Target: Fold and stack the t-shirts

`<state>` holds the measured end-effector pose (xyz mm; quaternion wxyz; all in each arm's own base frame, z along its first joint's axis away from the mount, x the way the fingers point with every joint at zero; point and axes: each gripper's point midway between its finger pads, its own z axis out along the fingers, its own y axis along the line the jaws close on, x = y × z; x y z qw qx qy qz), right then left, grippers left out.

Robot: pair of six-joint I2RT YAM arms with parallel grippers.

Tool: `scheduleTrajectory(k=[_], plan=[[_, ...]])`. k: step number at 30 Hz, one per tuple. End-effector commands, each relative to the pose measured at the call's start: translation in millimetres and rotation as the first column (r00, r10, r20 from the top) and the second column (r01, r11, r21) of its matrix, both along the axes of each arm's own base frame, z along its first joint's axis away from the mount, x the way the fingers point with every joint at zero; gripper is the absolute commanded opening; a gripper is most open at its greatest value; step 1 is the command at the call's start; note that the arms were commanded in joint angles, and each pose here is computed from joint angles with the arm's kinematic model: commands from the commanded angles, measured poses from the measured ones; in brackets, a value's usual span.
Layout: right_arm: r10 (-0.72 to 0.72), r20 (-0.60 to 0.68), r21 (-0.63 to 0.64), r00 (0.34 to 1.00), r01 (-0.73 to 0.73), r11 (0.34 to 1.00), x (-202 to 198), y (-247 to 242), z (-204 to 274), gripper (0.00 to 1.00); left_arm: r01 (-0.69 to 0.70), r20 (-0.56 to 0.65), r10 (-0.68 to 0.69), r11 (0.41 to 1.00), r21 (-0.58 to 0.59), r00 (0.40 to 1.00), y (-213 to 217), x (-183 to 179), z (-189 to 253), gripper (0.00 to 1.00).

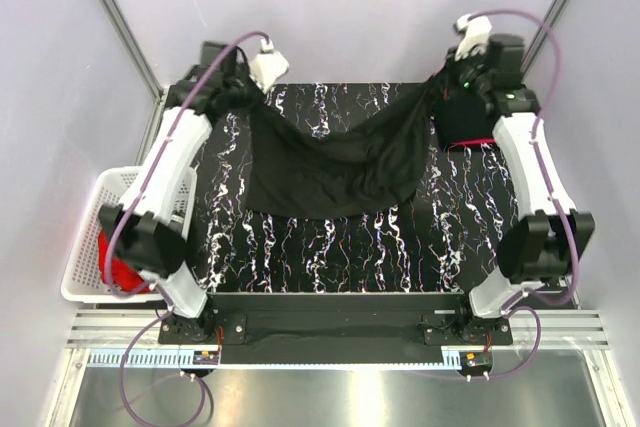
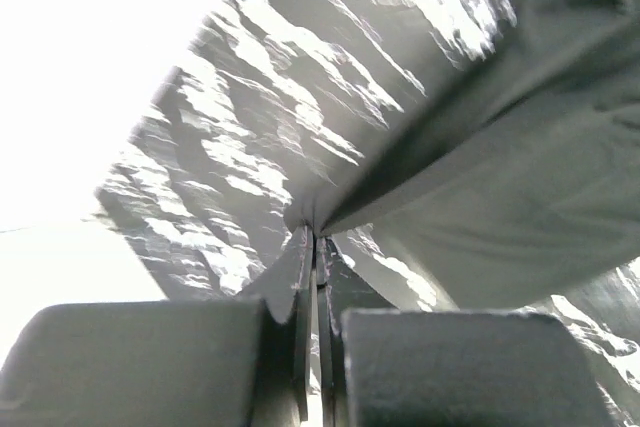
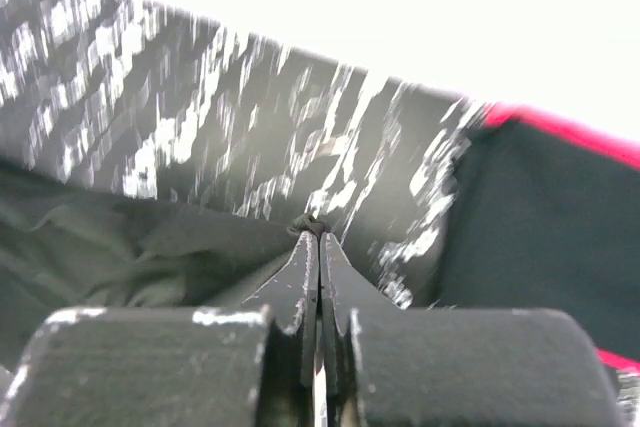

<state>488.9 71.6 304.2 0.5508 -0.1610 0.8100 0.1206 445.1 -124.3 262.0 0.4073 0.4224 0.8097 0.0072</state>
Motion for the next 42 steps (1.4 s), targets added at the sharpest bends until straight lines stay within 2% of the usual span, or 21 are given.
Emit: scheduleTrajectory(k=[1,5,9,11,13,18,20,23,25,28,32,34,35,36,37,38,40,41,42], plan=[[-0.09,0.282,0.065,0.955,0.074,0.995,-19.6,-15.5,127.4,0.0,-0.045,0.38,0.075,0.995,-0.087,0.922,14.0,-1.7,139.3,0.0],[-0.118,0.409,0.099,0.905,0.085,0.992,-51.9,-19.6,192.4,0.0,-0.086,0.565,0.141,0.989,-0.122,0.813,33.9,-23.6,215.0,0.0],[-0.114,0.466,0.1,0.878,0.076,0.992,-77.9,-19.5,216.5,0.0,-0.153,0.662,0.22,0.975,-0.159,0.716,56.2,-46.3,260.8,0.0],[-0.104,0.474,0.081,0.874,0.074,0.994,-87.9,-19.9,215.1,0.0,-0.161,0.68,0.211,0.977,-0.137,0.702,61.9,-56.3,264.2,0.0],[-0.104,0.475,0.062,0.874,0.084,0.995,-92.7,-22.1,210.7,0.0,-0.17,0.668,0.197,0.98,-0.106,0.718,64.3,-58.5,251.1,0.0],[-0.093,0.512,0.047,0.854,0.08,0.996,-121.7,-22.4,226.1,0.0,-0.152,0.714,0.216,0.976,-0.153,0.666,68.9,-82.5,281.8,0.0],[-0.086,0.537,0.044,0.839,0.073,0.996,-129.8,-21.6,236.9,0.0,-0.155,0.728,0.222,0.975,-0.159,0.649,69.5,-80.2,291.2,0.0],[-0.114,0.513,0.054,0.851,0.1,0.994,-116.9,-25.8,228.8,0.0,-0.152,0.748,0.227,0.974,-0.169,0.624,66.6,-68.0,299.7,0.0],[-0.134,0.485,0.058,0.864,0.121,0.991,-105.1,-28.9,217.0,0.0,-0.153,0.731,0.221,0.975,-0.159,0.646,61.9,-53.0,287.0,0.0],[-0.124,0.406,0.042,0.905,0.117,0.992,-75.8,-27.2,178.3,0.0,-0.164,0.649,0.205,0.979,-0.124,0.733,51.4,-17.3,234.7,0.0],[-0.087,0.207,0.016,0.974,0.086,0.996,-30.4,-20.6,87.5,0.0,-0.16,0.45,0.165,0.986,-0.048,0.878,35.4,27.5,119.8,0.0],[-0.047,0.132,0.014,0.99,0.045,0.999,-17.2,-13.7,55.2,0.0,-0.163,0.37,0.173,0.985,-0.059,0.913,30.5,38.1,84.7,0.0],[-0.035,0.07,0.012,0.997,0.034,0.999,-2.5,-11.1,27.6,0.09,-0.167,0.308,0.172,0.985,-0.043,0.936,27.7,46.5,55.7,0.0],[-0.034,0.027,0.006,0.999,0.034,0.999,2.0,-11.5,14.9,0.22,-0.165,0.285,0.173,0.985,-0.051,0.943,24.7,49.8,46.9,0.0],[-0.049,0.009,-0.003,0.999,0.049,0.999,15.3,-14.2,8.1,0.38,-0.177,0.253,0.187,0.982,-0.062,0.949,22.4,54.1,35.2,0.0],[-0.062,0.008,-0.011,0.998,0.063,0.998,18.5,-17.3,8.6,0.69,-0.181,0.247,0.193,0.981,-0.068,0.95,21.7,55.4,33.9,0.0],[-0.038,0.056,-0.06,0.998,0.041,0.997,14.4,-19.2,24.4,0.78,-0.159,0.253,0.182,0.981,-0.11,0.95,14.6,55.1,45.7,0.0],[0.011,0.076,-0.085,0.997,-0.005,0.996,8.4,-14.6,27.8,0.79,-0.154,0.255,0.18,0.981,-0.12,0.95,12.9,53.5,49.6,0.0],[0.131,0.066,-0.087,0.989,-0.125,0.988,-6.7,1.3,25.0,0.76,-0.138,0.255,0.167,0.982,-0.128,0.953,9.0,51.3,52.2,0.0]])
